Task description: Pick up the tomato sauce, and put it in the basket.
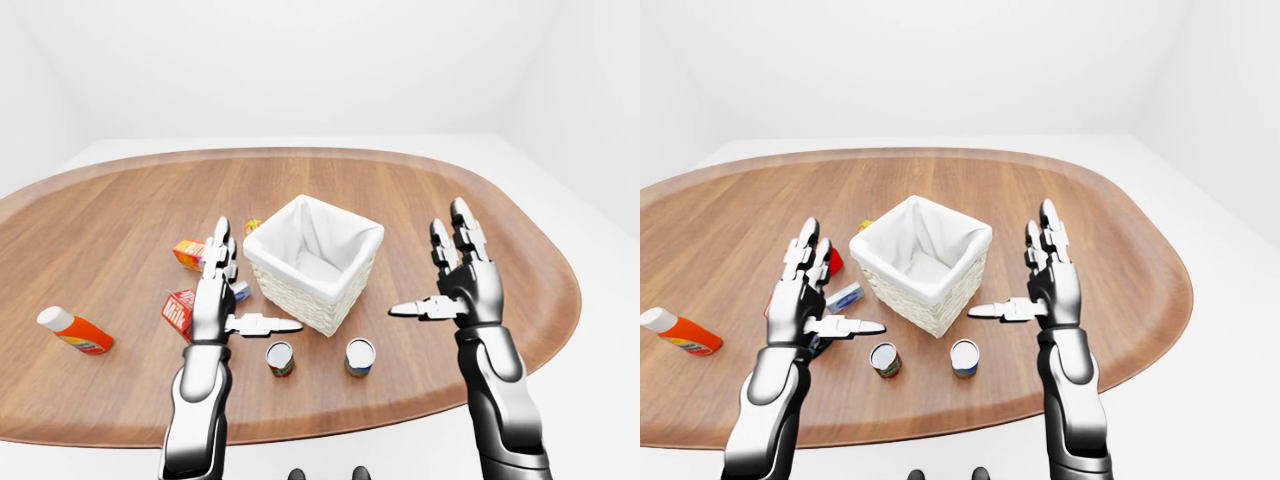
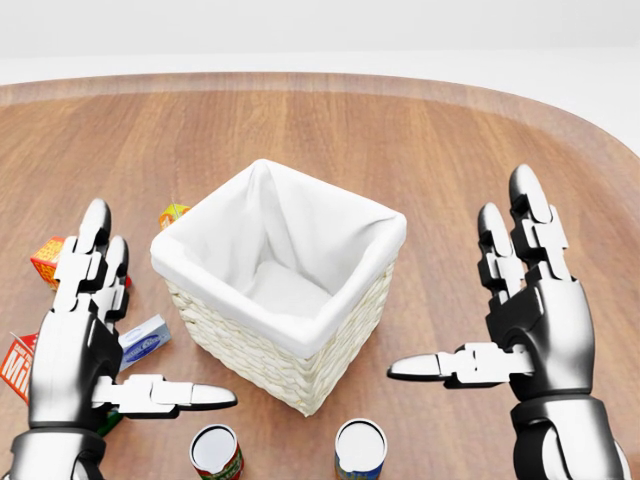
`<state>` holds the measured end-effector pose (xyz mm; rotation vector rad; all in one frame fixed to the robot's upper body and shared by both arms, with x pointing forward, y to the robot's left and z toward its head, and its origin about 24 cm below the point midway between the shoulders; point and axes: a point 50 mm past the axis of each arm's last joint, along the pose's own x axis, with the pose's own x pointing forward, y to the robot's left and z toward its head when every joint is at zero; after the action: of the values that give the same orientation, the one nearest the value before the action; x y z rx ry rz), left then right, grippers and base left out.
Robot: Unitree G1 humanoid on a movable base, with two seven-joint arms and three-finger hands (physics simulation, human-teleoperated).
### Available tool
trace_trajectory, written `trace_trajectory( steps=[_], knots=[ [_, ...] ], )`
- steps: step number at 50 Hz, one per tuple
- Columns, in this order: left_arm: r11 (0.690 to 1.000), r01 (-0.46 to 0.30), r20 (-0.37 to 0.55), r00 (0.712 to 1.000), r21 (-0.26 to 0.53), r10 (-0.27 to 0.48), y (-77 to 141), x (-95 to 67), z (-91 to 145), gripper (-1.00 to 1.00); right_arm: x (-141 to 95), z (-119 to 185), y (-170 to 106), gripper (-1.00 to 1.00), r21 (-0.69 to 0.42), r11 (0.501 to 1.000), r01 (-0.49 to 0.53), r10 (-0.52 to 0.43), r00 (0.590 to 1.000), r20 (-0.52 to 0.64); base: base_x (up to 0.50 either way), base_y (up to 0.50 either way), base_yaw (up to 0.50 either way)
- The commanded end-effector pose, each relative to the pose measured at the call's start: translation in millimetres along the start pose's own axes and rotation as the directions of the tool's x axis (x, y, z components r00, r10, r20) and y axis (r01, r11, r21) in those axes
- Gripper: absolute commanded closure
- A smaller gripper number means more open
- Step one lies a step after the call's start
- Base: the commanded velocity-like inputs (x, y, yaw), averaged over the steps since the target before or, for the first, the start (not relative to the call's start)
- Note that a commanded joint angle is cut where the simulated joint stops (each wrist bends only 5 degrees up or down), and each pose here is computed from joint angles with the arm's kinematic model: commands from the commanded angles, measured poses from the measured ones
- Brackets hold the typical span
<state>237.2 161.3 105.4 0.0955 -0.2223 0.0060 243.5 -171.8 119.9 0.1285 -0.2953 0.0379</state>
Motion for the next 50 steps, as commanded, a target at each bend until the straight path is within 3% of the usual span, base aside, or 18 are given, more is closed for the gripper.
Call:
trace_trajectory(
  steps=[1, 22, 41, 50],
  knots=[
    [0.998, -0.01, 0.013, 1.0, 0.066, 0.009, 3, -0.6, 4, -1.0, 0, -1, 0, -1.0, -0.004, 1.0, 0.002, -0.002, 1.0, -0.003, 0.0, 0.0, 0.0],
    [0.964, 0.009, 0.074, 0.997, 0.264, -0.03, -1, -7.5, 23, -1.0, 1, 0, -1, -1.0, -0.008, 1.0, 0.007, -0.007, 1.0, 0.0, 0.0, 0.0, 0.0],
    [0.933, 0.045, 0.033, 0.998, 0.357, -0.061, -6, -13.0, 18, -1.0, 3, -3, -1, -1.0, -0.008, 1.0, 0.011, -0.011, 1.0, -0.011, 0.0, 0.0, 0.0],
    [0.929, 0.054, 0.001, 0.998, 0.365, -0.059, -8, -14.9, 11, -1.0, 3, -3, -1, -1.0, -0.006, 1.0, 0.013, -0.013, 1.0, -0.012, 0.0, 0.0, 0.0]
  ],
)
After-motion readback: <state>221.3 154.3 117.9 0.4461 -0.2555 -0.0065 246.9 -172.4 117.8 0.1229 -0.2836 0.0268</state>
